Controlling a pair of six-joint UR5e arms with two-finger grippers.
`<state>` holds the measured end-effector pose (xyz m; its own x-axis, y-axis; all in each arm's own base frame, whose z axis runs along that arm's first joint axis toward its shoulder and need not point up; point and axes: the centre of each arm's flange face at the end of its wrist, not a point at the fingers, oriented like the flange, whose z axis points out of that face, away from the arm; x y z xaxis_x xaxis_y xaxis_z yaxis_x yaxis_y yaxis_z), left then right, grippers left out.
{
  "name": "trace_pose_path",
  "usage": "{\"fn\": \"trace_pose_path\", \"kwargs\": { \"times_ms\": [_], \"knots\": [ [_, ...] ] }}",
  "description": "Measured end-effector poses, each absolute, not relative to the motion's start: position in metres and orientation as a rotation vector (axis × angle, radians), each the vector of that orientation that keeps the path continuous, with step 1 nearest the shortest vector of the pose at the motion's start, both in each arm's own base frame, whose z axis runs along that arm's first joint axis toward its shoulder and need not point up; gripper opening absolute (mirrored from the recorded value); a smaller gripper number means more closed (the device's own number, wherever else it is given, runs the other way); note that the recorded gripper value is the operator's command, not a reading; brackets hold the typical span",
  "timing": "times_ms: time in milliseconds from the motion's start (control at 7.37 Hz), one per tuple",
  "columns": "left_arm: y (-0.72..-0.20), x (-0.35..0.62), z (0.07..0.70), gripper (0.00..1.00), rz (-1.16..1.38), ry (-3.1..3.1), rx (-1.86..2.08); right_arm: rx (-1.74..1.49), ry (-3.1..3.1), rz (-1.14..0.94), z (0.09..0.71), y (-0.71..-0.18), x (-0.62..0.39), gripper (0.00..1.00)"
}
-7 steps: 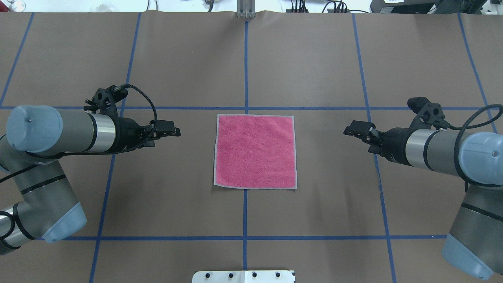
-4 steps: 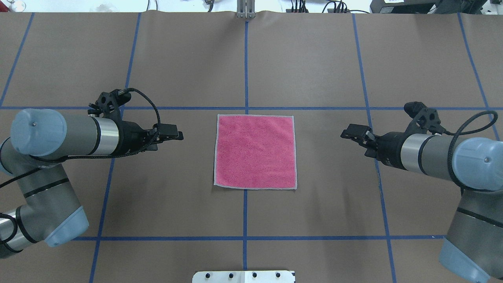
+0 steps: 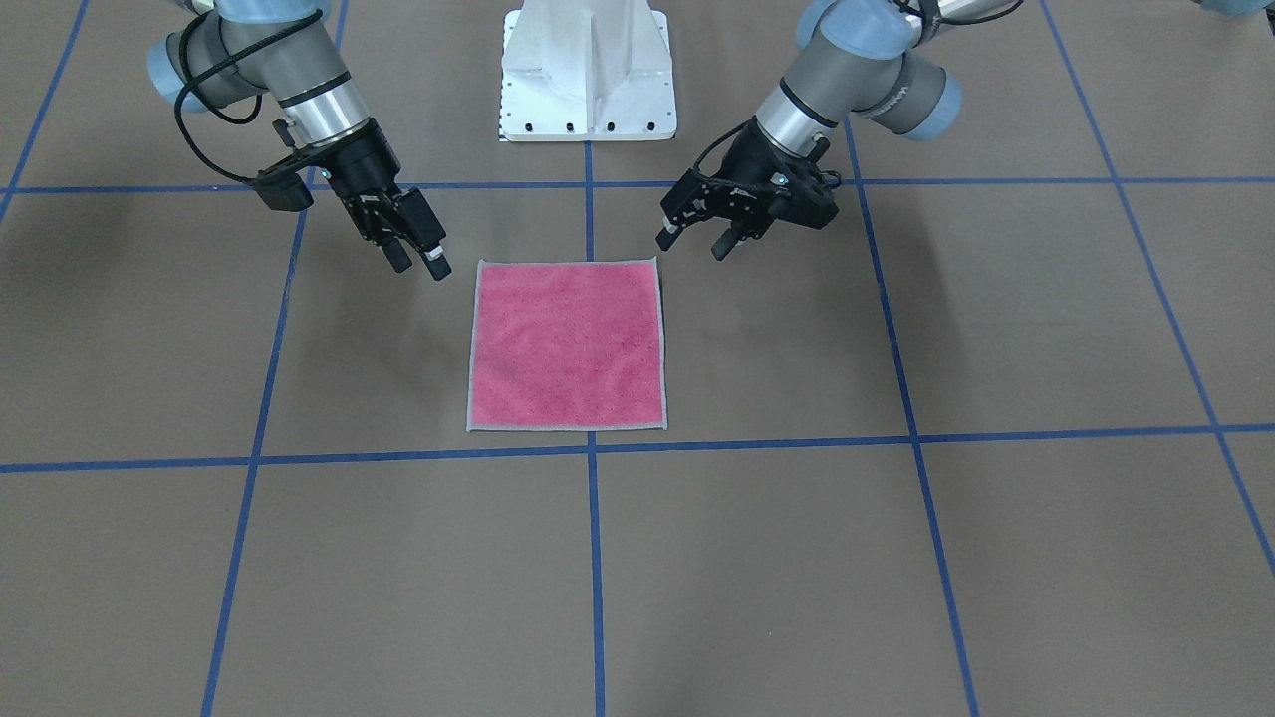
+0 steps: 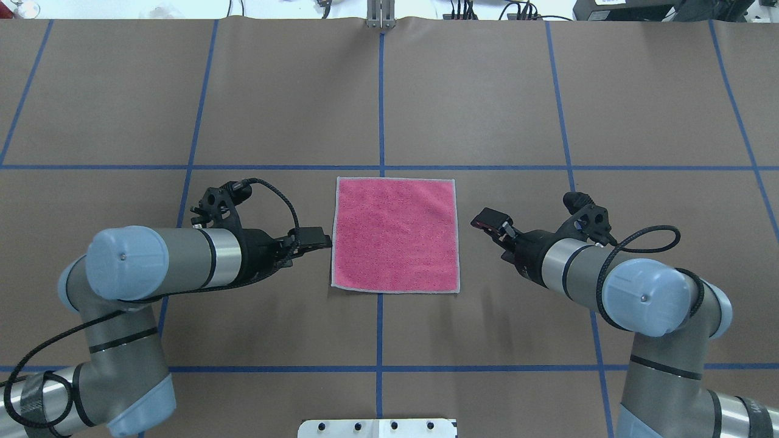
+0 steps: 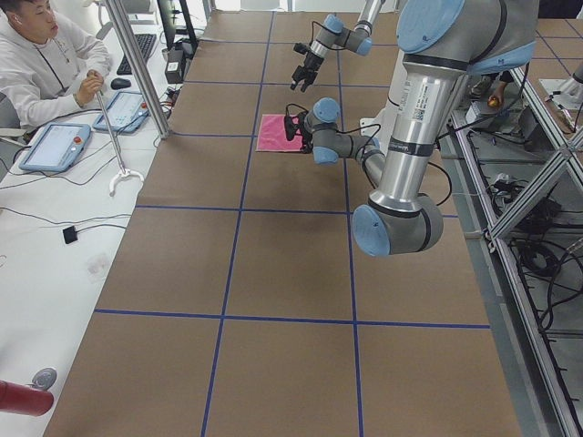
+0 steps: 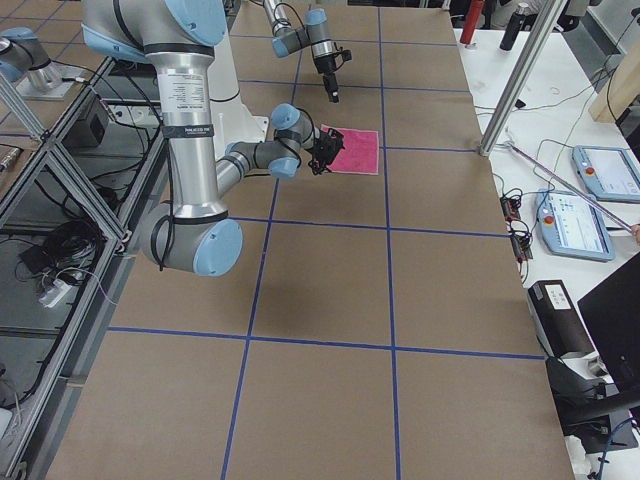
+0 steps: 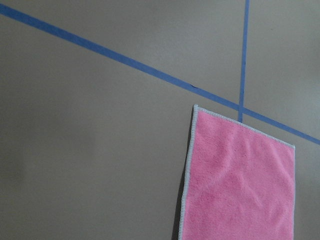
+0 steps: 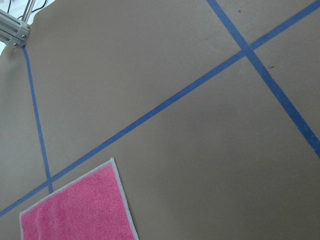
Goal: Fold towel twice with both arms
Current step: 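Move both grippers in toward the near corners of the pink towel, then lower both grippers and pinch the two near corners of the towel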
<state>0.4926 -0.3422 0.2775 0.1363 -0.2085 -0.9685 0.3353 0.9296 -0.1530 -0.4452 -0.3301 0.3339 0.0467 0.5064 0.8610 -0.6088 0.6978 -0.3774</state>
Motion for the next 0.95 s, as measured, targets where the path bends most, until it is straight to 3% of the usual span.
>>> {"fn": "trace_pose_path", "kwargs": {
  "times_ms": [136, 543, 950],
  "knots": [
    [-0.331, 0.507, 0.276, 0.97, -0.433, 1.382, 0.089, 0.081, -1.278, 0.893, 0.331, -0.323, -0.453, 0.97],
    [-0.328, 0.538, 0.288, 0.75, -0.534, 1.349, 0.037, 0.070, -1.303, 0.937, 0.324, -0.313, -0.458, 0.98],
    [-0.332, 0.556, 0.291, 0.59, -0.558, 1.328, 0.023, 0.074, -1.304, 0.938, 0.324, -0.312, -0.458, 0.99]
  ]
}}
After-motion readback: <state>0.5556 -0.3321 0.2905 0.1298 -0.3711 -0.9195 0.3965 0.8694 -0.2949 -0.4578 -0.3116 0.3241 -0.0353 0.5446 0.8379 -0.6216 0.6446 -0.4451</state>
